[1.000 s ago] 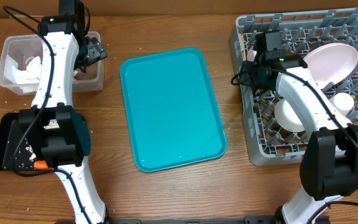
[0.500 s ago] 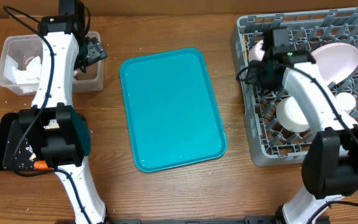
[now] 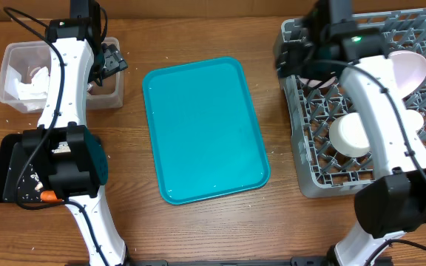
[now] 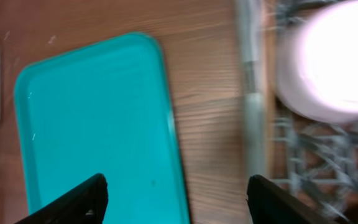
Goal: Sort waste into correct bins and load items into the dishwasher rack
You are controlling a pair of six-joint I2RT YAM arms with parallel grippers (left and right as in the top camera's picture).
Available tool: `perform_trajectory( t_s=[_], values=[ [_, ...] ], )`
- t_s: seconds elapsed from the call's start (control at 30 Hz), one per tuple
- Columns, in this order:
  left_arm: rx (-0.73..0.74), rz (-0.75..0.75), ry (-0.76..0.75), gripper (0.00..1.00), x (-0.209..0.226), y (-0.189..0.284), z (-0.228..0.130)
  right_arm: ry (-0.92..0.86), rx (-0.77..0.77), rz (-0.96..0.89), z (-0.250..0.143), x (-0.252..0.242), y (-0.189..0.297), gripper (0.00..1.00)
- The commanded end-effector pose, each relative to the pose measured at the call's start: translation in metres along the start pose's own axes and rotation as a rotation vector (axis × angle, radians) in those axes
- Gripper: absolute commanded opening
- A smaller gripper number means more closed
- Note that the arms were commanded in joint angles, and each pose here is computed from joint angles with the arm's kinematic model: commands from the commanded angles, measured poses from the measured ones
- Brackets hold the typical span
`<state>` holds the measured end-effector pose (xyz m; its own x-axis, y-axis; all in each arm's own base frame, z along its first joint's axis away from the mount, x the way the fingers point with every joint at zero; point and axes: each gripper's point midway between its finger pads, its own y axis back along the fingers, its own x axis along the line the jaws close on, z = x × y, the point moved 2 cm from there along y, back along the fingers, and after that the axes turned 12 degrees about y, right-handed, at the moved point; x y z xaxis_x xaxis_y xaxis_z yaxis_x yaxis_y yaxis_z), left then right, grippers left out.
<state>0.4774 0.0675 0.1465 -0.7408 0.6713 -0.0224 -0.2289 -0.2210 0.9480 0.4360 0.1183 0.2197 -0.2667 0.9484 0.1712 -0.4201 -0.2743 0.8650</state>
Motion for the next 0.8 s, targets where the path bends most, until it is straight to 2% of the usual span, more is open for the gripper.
perform_trajectory(
  t_s=[0.0, 0.13, 0.43, 0.77],
  values=[
    [-0.017, -0.021, 0.031, 1.00, -0.003, 0.008, 0.006, 0.145, 0.044, 0.050, -0.018, 0.026, -0.028, 0.76],
    [-0.017, -0.021, 0.031, 1.00, -0.003, 0.008, 0.006, 0.180, 0.083, 0.014, -0.035, 0.031, -0.065, 0.74],
    [-0.018, -0.021, 0.031, 1.00, -0.003, 0.008, 0.006, 0.175, 0.210, -0.007, -0.063, 0.031, -0.130, 0.63],
    [-0.017, -0.021, 0.031, 1.00, -0.003, 0.008, 0.006, 0.131, 0.292, -0.016, -0.084, 0.025, -0.164, 0.49]
  ],
)
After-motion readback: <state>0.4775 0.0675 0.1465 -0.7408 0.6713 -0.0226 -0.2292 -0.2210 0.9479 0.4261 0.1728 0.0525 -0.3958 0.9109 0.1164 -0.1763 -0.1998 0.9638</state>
